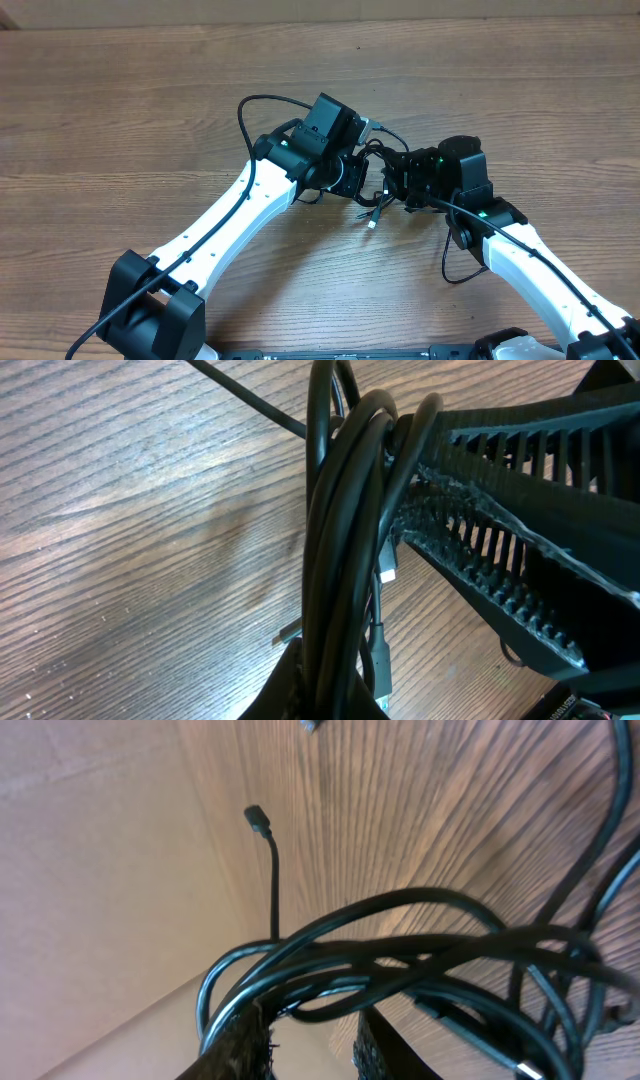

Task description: Untangle cables

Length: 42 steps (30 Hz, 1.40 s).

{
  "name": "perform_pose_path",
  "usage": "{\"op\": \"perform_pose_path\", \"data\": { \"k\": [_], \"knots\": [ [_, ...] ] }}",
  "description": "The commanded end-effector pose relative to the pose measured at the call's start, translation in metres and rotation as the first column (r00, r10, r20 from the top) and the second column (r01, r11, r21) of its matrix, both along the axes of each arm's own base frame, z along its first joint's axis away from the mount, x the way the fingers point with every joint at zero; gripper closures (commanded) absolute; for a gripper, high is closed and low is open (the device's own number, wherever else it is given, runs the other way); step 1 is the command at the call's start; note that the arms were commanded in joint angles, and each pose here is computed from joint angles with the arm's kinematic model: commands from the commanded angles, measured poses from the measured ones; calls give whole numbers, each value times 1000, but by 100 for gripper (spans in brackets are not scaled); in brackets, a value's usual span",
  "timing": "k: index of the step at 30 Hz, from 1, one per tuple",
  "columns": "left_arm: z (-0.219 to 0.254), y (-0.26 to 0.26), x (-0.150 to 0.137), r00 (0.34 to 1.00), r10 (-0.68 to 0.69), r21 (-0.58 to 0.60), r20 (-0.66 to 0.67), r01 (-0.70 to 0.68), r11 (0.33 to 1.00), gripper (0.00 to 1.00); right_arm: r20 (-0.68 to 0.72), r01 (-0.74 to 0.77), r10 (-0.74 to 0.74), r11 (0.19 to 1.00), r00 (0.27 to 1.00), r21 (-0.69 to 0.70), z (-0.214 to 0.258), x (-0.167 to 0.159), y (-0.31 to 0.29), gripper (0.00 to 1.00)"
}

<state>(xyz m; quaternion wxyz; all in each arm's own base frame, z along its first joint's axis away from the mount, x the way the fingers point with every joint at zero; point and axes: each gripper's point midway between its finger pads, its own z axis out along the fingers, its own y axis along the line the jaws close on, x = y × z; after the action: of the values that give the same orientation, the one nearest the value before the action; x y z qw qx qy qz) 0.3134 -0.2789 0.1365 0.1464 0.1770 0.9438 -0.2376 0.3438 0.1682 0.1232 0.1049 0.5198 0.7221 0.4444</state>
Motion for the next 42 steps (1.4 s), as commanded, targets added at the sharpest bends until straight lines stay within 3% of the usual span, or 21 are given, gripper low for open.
{"op": "perform_pose_path", "data": {
  "k": [1, 17, 19, 21, 25, 32, 42],
  "knots": [
    [0, -6, -3, 999, -53, -8, 8, 53, 999, 95, 9, 34, -33, 999, 999, -19, 2, 6, -4, 73],
    [2, -11, -11, 996, -79, -46, -26, 78, 996, 96, -66, 75, -76, 997, 995, -28, -13, 1, -10, 76],
    [2, -12, -12, 996, -82, -50, -29, 80, 996, 96, -75, 75, -77, 997, 994, -30, -16, 1, -10, 81],
    [2, -12, -11, 996, -83, -49, -27, 82, 995, 96, -87, 66, -68, 997, 994, -26, -19, 0, -8, 94],
    [2, -10, -9, 996, -91, -39, -10, 90, 995, 96, -93, 47, -49, 999, 994, -18, -20, -2, -5, 96],
    [-4, 20, 23, 996, 22, 81, 85, -29, 996, 95, 45, -134, 137, 988, 989, -74, -8, -1, 7, 96],
    [-5, 59, 50, 982, 154, 123, 113, -167, 978, 96, 335, -356, 345, 934, 877, -29, 45, 8, -17, 96]
  ]
}}
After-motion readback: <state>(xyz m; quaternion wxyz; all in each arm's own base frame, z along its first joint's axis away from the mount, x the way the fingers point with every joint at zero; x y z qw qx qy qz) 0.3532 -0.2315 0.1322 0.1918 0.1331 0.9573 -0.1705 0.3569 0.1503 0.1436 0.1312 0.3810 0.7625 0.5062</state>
